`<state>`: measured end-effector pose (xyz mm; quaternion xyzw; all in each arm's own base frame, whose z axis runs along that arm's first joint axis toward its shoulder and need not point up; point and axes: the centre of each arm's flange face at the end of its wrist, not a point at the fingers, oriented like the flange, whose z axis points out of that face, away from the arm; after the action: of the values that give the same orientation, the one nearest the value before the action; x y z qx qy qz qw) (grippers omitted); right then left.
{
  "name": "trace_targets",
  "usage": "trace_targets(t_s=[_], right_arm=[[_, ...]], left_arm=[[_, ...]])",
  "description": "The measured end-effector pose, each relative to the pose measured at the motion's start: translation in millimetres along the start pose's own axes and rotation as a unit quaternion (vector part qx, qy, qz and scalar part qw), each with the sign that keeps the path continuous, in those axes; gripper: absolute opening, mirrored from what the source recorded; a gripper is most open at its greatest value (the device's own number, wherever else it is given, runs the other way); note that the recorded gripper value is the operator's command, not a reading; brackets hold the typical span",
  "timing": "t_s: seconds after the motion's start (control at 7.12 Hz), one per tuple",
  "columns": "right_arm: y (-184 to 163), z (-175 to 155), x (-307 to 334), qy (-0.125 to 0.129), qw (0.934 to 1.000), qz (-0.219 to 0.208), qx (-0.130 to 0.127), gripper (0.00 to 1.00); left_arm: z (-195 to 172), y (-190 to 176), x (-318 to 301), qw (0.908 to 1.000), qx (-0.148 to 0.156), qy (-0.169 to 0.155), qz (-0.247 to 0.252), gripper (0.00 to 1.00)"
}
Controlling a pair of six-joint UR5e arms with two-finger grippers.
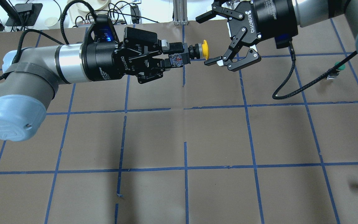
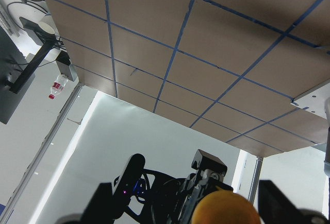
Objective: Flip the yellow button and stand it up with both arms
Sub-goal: 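Close the right gripper on the yellow cap held by the left gripper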
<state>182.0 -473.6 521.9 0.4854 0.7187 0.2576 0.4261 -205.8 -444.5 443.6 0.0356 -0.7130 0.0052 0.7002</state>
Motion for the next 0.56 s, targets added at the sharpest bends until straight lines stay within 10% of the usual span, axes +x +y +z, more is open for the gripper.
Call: trace_targets(t_s=[0.56], right_arm=[[6.0,-4.2,4.1,0.009,0.9997,0.011,0.020,0.97]], left_arm=[[-0.2,0.0,5.3,1.0000,0.000,0.001,0.004,0.03]])
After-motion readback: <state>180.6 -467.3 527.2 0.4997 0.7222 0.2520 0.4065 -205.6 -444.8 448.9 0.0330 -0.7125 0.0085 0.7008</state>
